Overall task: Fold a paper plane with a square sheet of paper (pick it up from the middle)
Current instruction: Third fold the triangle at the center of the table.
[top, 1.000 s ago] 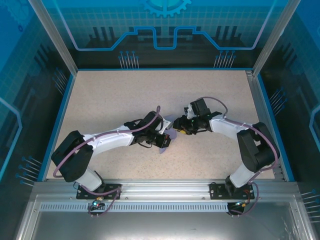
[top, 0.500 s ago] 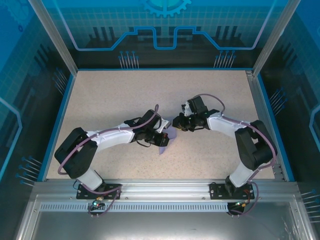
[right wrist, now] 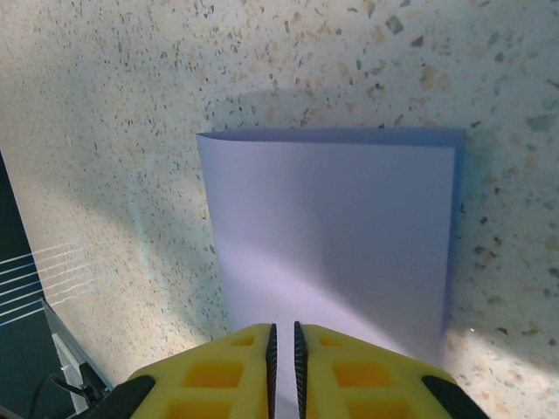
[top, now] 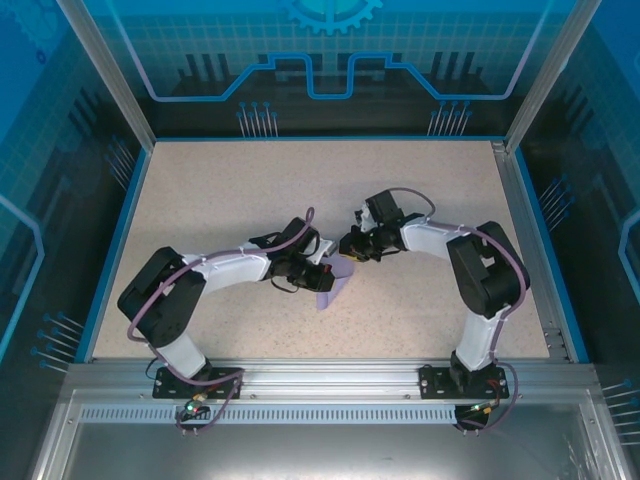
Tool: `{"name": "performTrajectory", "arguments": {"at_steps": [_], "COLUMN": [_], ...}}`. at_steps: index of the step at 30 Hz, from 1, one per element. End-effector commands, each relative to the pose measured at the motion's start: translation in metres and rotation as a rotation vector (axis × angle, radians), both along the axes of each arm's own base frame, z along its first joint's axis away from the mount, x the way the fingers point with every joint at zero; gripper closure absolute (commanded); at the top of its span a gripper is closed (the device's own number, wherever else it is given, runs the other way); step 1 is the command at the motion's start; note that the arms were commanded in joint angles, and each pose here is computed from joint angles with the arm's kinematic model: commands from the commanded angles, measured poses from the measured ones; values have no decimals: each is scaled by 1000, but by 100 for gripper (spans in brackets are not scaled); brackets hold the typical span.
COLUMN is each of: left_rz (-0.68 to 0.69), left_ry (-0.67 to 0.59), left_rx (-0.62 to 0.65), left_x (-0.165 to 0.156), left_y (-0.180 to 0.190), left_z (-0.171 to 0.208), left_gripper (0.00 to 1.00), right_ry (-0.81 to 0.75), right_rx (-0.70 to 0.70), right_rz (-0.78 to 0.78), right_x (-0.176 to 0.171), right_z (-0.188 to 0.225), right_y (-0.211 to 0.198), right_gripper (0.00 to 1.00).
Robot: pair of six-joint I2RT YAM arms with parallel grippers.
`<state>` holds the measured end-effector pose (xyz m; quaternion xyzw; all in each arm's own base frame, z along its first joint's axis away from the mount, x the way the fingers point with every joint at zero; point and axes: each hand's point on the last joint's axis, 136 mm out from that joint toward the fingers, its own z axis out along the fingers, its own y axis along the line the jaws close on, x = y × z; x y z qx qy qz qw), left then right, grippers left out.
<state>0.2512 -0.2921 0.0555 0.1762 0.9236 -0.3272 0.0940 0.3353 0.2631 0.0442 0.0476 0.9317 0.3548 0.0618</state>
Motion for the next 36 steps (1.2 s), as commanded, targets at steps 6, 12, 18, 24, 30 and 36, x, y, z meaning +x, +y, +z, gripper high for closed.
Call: {"name": "performTrajectory", "arguments": {"at_steps": [6, 12, 18, 24, 30, 36], "left_rz": [-17, -7, 2, -3, 9, 19], "left_ry": [26, 33, 21, 12, 5, -12], "left_rx": [-9, 11, 44, 83, 117, 128], "left_x": [4, 10, 17, 22, 26, 31], "left_y": [2, 9, 15, 18, 24, 25], "left_z": [-3, -8, -13, -19, -24, -23], "left_gripper": [96, 95, 94, 92, 92, 91], "right_ry": [59, 73, 77, 86, 91, 94], "right_rx": [-82, -139, -159, -174, -181, -186], "right_rz": [65, 83, 91, 97, 101, 103], "right_x": [-11, -14, -15, -18, -19, -20], "right_z": [-30, -42, -46, -50, -52, -52], "right_y": [-1, -6, -6, -6, -6, -6], "right_gripper": [84, 85, 86, 86, 86, 86]}}
